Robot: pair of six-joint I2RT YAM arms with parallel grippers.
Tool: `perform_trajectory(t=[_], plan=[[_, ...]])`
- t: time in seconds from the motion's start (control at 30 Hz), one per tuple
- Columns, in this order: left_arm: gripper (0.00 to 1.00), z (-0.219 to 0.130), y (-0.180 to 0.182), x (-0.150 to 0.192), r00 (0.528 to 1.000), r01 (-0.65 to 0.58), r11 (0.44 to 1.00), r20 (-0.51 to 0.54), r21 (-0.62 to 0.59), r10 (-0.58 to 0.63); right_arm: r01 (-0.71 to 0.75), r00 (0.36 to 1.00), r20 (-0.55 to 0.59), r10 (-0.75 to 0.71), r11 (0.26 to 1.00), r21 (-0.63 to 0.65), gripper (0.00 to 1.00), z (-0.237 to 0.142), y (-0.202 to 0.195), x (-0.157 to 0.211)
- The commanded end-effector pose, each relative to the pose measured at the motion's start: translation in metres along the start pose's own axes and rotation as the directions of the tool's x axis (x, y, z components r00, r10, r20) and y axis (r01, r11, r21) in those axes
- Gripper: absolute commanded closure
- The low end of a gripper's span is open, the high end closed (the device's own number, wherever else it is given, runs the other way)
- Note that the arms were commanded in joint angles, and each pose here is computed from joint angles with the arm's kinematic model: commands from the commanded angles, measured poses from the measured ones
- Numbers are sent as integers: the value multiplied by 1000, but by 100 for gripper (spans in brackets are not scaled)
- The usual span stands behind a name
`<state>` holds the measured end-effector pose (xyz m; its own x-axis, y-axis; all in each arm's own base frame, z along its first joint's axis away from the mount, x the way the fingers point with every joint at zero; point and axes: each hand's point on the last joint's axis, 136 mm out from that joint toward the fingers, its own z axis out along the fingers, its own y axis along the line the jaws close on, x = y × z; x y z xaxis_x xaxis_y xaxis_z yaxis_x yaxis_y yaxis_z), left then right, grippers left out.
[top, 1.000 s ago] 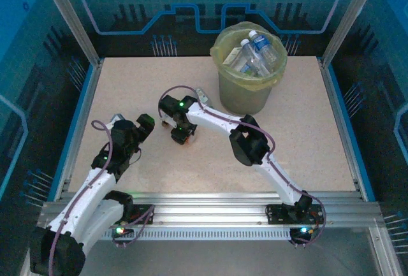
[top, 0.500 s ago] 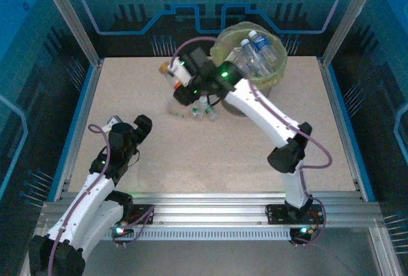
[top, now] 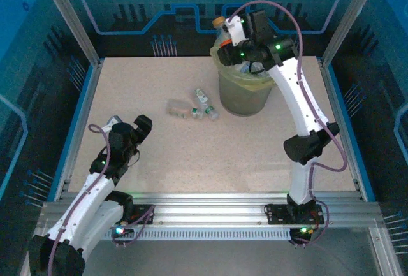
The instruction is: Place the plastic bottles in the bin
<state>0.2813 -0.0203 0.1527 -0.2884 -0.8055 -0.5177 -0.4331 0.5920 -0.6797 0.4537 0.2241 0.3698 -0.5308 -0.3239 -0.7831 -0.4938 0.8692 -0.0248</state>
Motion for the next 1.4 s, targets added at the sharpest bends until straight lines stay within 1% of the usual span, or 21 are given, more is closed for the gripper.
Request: perform_trajectory(t=[0.0, 0.13, 0.33, 0.47, 0.57, 0.73, 0.87, 0.97, 1.17, 1.37], plan=[[1, 0, 1, -2, 1000, 12, 1000, 4, 1, -12, -52, 998, 20, 52, 998, -20, 61, 8, -9, -6], [1, 0, 0, -1, 1000, 10, 1000, 0, 2, -10, -73, 997, -4, 73, 997, -1, 61, 21, -22, -1], [1, 1, -1, 1, 1000, 9, 1000, -12, 2, -9, -47, 998, -36, 49, 997, 59, 58, 39, -35, 5], [1, 1, -1, 1, 1000, 8, 1000, -14, 3, -7, -33, 997, -66, 40, 995, 99, 55, 48, -44, 12], [1, 2, -1, 1, 1000, 8, 1000, -14, 1, -8, -30, 995, -90, 39, 994, 102, 52, 52, -44, 18], [1, 2, -1, 1, 1000, 8, 1000, -16, 1, -8, -32, 991, -127, 45, 994, 104, 40, 54, -45, 28], [1, 3, -1, 2, 1000, 7, 1000, -19, 0, -7, -38, 989, -138, 53, 993, 110, 26, 52, -45, 31], [1, 3, -2, 2, 1000, 5, 1000, -20, 0, -5, -37, 989, -138, 53, 993, 111, 20, 49, -45, 31], [1, 3, -3, 1, 1000, 4, 1000, -18, 2, -4, -48, 991, -123, 61, 994, 102, 19, 38, -42, 28], [1, 6, -10, 3, 999, -5, 1000, -38, 22, 6, -88, 991, -93, 93, 994, 57, 19, 21, -32, 21]])
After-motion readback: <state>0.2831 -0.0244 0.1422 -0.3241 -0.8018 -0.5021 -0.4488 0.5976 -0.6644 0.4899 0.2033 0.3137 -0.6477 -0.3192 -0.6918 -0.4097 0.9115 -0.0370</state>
